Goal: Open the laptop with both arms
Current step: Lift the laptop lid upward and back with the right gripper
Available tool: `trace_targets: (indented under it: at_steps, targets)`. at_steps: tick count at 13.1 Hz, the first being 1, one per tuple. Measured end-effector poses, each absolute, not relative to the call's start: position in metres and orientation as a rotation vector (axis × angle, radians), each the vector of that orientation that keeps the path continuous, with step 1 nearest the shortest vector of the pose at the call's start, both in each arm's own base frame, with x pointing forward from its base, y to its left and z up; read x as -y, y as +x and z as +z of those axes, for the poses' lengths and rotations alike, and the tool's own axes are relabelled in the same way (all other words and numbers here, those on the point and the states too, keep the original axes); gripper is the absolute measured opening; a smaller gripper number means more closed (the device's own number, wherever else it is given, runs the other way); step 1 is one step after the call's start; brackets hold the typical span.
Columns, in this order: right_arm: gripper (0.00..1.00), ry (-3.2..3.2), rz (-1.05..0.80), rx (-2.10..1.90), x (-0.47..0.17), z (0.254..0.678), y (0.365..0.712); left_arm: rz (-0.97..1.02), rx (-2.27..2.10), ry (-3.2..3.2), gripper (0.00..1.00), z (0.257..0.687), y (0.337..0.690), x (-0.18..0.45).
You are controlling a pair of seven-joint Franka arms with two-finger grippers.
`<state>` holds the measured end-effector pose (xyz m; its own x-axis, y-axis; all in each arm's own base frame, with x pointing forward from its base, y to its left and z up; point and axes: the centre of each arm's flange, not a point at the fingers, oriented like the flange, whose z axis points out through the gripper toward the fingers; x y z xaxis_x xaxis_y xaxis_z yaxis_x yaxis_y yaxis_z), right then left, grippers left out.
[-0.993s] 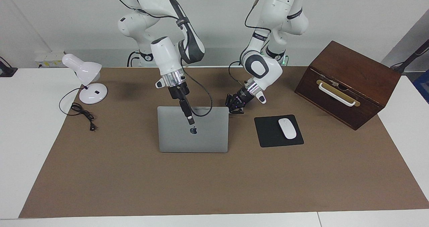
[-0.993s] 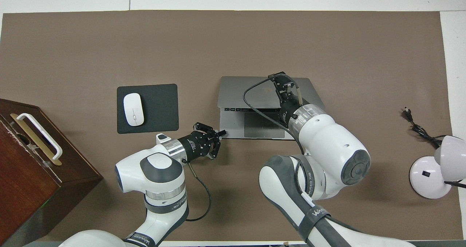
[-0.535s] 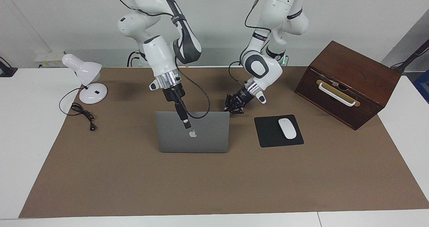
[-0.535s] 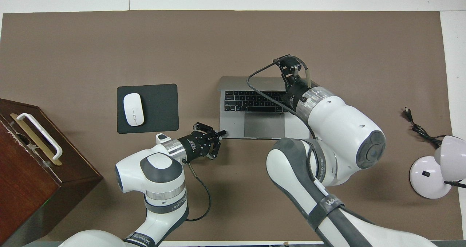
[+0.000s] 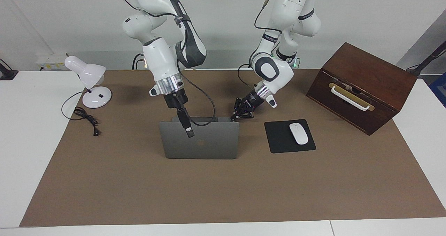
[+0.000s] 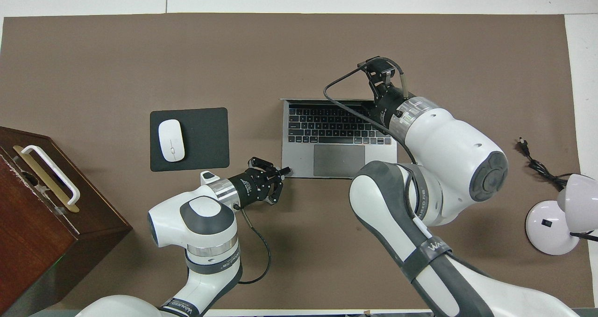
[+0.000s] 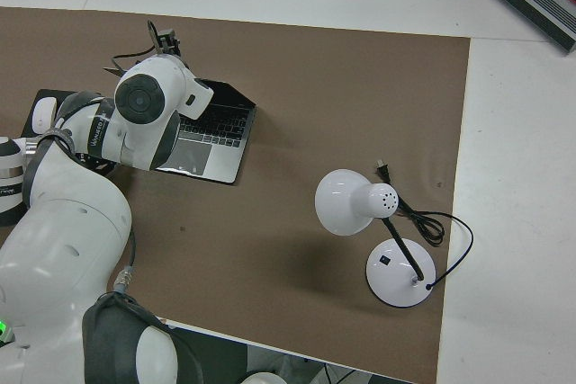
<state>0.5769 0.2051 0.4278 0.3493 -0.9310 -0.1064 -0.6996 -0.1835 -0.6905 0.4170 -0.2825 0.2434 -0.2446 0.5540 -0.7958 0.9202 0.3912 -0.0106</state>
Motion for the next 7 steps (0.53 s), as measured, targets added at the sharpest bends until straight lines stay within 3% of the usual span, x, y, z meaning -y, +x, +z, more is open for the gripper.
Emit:
trace_targets:
  at_steps: [7]
  targets:
    - [1.00,-1.990,-0.467,-1.402,-0.186,0.439,0.602,-0.638,-1.921,1.267,0.01,0.243,0.417,0.283]
